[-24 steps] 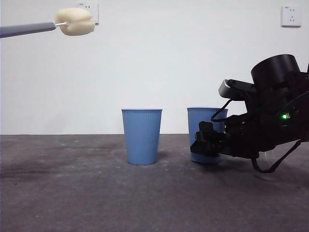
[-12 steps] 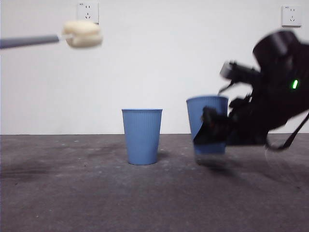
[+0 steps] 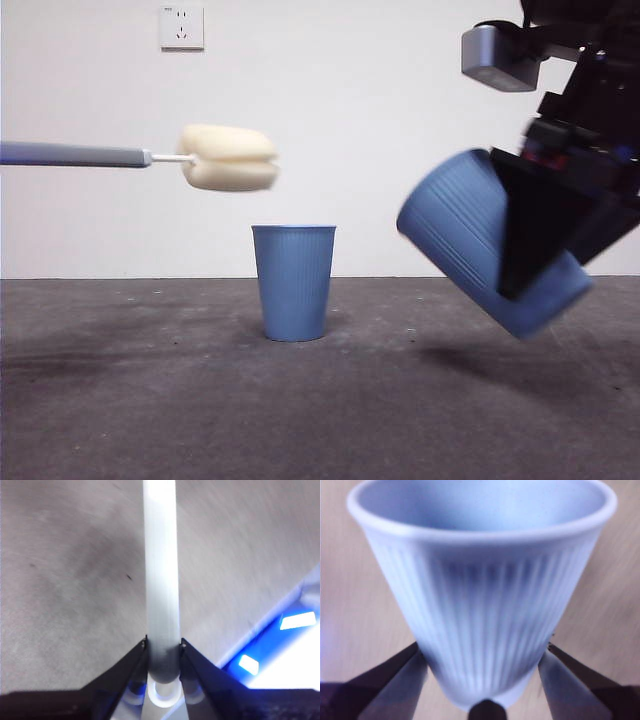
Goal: Pick up the cup brush,pick up the cup,insert the brush into the cup,clean the cup,put the cup brush back,put the cup back to the fixed position on the table
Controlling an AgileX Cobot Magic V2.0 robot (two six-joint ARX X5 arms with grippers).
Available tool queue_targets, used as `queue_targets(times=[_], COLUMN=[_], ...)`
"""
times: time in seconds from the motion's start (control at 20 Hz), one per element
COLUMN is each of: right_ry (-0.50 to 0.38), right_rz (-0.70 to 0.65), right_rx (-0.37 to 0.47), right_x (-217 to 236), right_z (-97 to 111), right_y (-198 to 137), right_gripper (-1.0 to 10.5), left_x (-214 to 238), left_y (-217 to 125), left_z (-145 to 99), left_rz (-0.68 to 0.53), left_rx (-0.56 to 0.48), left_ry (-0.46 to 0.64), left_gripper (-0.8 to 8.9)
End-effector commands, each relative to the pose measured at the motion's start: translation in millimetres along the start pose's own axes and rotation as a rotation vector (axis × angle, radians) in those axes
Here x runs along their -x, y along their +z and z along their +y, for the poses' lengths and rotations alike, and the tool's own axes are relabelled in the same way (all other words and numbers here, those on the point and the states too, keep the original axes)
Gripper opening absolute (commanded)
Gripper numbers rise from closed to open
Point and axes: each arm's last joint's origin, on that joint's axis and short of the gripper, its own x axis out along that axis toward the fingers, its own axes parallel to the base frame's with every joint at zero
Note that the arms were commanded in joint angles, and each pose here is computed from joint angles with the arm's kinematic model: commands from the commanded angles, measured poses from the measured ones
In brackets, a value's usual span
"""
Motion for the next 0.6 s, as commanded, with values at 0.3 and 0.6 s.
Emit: queue_targets(times=[0.3,0.6], right_ry=[0.019,-0.032], right_rz=[0.119,0.286], right_rx=[0.278,0.530], right_x=[10.2,10.0], right_z=[42.4,71.9], right_y=[8.9,1.6], right_gripper=[-0.1,-0.1], left_x=[-0.3,0.3], left_y=[-7.6,-7.9], left_z=[-28.9,-38.4], left_rz=[0.146,0.154], left_rx=[-0.343,-0.450], left_ry=[-0.026,-0.025], left_gripper=[-0.09,-0.09])
